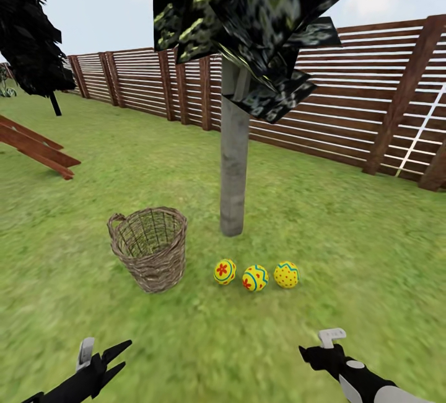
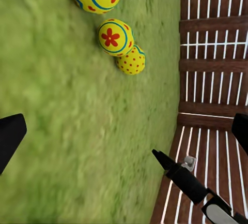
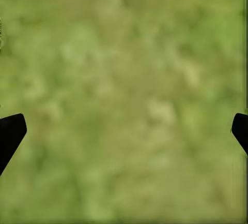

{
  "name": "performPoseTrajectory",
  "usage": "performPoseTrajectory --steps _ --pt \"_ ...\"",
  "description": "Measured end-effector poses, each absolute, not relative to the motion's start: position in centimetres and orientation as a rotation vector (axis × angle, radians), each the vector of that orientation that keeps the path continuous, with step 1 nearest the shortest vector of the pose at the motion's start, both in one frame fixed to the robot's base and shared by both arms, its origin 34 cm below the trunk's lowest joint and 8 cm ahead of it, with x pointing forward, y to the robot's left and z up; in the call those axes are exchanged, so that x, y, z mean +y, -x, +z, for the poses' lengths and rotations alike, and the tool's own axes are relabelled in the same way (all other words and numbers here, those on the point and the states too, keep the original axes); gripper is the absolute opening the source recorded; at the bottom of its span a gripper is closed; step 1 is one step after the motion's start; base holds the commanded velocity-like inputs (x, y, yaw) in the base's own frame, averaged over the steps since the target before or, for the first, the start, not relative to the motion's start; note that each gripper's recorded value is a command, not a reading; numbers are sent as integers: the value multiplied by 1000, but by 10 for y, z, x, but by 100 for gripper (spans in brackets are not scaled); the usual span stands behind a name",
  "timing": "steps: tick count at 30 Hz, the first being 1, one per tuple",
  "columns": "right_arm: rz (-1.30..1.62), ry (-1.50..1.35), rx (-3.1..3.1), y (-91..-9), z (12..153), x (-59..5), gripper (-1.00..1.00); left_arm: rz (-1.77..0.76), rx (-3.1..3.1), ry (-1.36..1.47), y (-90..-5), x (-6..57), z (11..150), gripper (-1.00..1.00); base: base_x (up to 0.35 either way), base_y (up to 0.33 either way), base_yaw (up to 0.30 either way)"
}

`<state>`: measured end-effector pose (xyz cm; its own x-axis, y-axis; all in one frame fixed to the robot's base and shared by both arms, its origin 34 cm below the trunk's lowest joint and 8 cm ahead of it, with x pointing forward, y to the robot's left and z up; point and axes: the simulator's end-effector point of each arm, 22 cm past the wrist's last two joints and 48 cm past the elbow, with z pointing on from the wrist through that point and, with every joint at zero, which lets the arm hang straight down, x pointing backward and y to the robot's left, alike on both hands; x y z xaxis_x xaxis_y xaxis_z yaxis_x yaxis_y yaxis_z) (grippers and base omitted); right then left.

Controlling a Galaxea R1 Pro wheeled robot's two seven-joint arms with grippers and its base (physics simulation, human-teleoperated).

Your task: Take the three Easter eggs out of the wicker basket on the lawn in the garden, then place them on the lawn next to a single tree (choose any tree) so that all three eggs are next to the same tree and none are left in the basket.

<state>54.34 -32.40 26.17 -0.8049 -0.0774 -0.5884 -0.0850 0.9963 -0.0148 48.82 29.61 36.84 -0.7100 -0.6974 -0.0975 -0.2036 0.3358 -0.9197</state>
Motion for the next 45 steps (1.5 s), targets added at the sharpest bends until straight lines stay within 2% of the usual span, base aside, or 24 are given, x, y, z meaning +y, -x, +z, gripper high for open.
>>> performPoseTrajectory --steps 8,10,11,14,37,45 --pt "14 105 2530 -540 272 -326 100 -1347 2142 800 -490 296 380 100 0 0 0" --pt "12 103 2539 -538 274 -327 100 -1297 2196 815 -486 299 372 100 0 0 0" --pt "7 101 2549 -535 274 -328 100 -1171 2307 850 -477 308 349 100 0 0 0" --pt "5 99 2557 -534 278 -329 100 -1118 2351 871 -473 311 344 100 0 0 0" --pt "-49 82 2611 -527 309 -339 100 -1089 2402 906 -472 311 375 100 0 0 -6" --pt "-85 72 2640 -519 317 -346 100 -973 2488 949 -462 322 371 100 0 0 44"
